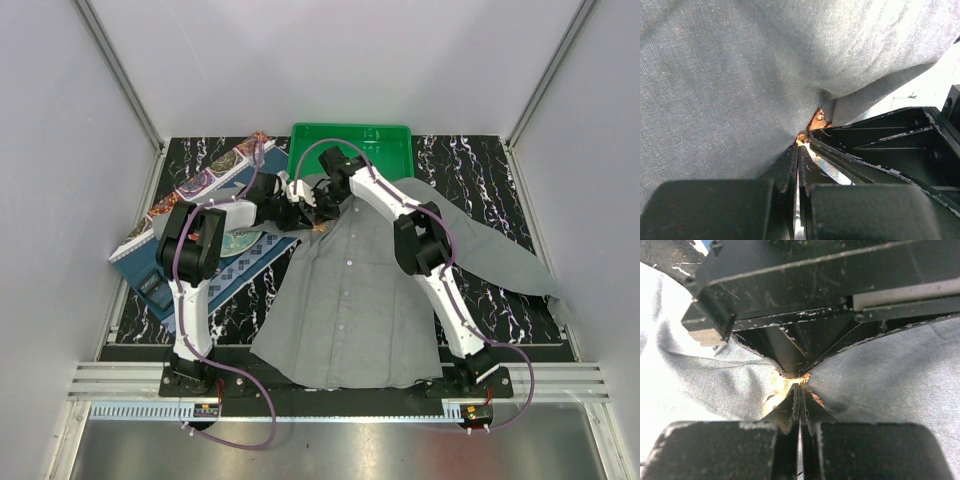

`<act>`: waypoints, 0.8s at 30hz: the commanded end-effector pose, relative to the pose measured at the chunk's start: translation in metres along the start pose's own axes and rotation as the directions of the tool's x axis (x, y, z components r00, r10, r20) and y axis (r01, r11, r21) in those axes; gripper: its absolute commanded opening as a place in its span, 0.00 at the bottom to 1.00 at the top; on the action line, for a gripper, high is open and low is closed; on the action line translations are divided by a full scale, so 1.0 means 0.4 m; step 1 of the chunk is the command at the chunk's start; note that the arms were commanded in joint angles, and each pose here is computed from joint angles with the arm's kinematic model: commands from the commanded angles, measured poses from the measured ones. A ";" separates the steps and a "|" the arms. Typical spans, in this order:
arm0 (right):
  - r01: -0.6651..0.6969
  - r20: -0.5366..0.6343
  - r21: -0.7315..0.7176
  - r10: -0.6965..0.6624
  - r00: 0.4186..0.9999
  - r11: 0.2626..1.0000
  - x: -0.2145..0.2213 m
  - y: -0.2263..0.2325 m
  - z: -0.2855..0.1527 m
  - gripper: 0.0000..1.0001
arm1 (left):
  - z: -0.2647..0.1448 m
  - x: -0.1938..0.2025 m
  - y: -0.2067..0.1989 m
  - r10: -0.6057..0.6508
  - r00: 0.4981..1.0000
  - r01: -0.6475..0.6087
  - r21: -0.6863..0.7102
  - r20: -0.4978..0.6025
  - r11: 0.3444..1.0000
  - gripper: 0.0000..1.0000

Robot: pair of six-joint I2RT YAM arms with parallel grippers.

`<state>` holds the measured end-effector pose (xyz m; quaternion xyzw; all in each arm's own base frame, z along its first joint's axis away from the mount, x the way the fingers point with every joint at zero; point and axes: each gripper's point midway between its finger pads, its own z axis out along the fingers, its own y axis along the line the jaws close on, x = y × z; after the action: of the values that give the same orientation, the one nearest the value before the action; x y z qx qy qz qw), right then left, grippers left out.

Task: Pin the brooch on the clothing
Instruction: Pin the brooch onto the flattened clothing.

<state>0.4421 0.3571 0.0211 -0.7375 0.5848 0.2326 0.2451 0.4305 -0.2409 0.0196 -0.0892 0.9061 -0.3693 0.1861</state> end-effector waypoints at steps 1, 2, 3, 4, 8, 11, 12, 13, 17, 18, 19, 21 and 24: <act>-0.001 -0.077 0.034 0.003 0.997 0.999 0.042 -0.009 0.023 0.00 | -0.006 0.025 0.116 -0.039 0.999 0.038 -0.194 -0.002 0.980 0.00; -0.005 -0.070 0.027 0.007 0.998 1.000 0.044 -0.003 0.028 0.00 | -0.006 0.026 0.117 -0.044 0.999 0.043 -0.196 -0.001 0.980 0.00; -0.003 -0.064 0.040 0.006 0.998 0.999 0.039 -0.009 0.027 0.00 | -0.010 0.019 0.116 -0.051 0.999 0.052 -0.195 0.008 0.979 0.00; -0.003 -0.063 0.038 0.005 0.998 0.999 0.043 -0.008 0.028 0.00 | -0.010 0.021 0.120 -0.067 0.998 0.069 -0.183 0.015 0.981 0.00; -0.003 -0.066 0.023 0.005 0.998 1.000 0.052 0.003 0.036 0.00 | -0.027 0.001 0.107 -0.150 0.986 0.155 -0.083 0.067 0.984 0.00; -0.003 -0.065 0.020 0.004 0.998 1.000 0.052 0.005 0.039 0.00 | -0.052 -0.017 0.067 -0.156 0.982 0.152 0.047 0.107 0.987 0.00; -0.006 -0.067 0.015 0.007 0.998 1.000 0.056 0.009 0.043 0.00 | -0.062 -0.028 0.060 -0.162 0.978 0.154 0.068 0.130 0.986 0.00; -0.004 -0.066 0.016 0.005 0.998 1.000 0.056 0.007 0.044 0.00 | -0.079 -0.038 0.044 -0.151 0.974 0.131 0.123 0.171 0.984 0.00; -0.003 -0.066 0.013 0.004 0.998 1.000 0.058 0.009 0.045 0.00 | -0.098 -0.047 0.012 -0.167 0.969 0.129 0.204 0.182 0.970 0.01; -0.003 -0.067 0.011 0.004 0.998 1.000 0.059 0.010 0.046 0.00 | -0.097 -0.036 -0.002 -0.172 0.972 0.132 0.235 0.162 0.963 0.01; -0.002 -0.067 0.012 0.003 0.998 1.000 0.058 0.008 0.046 0.00 | -0.096 -0.043 -0.019 -0.170 0.971 0.123 0.260 0.168 0.958 0.01; -0.003 -0.072 0.014 0.003 0.997 1.000 0.062 0.006 0.045 0.00 | -0.084 -0.037 -0.029 -0.166 0.973 0.121 0.257 0.160 0.959 0.00; -0.002 -0.072 0.015 0.003 0.997 1.000 0.059 0.004 0.045 0.00 | -0.069 -0.031 -0.034 -0.189 0.971 0.145 0.263 0.148 0.954 0.00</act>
<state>0.4443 0.3612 0.0211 -0.7354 0.5826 0.2296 0.2588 0.4184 -0.2155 0.0295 -0.1838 0.8453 -0.4530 0.2154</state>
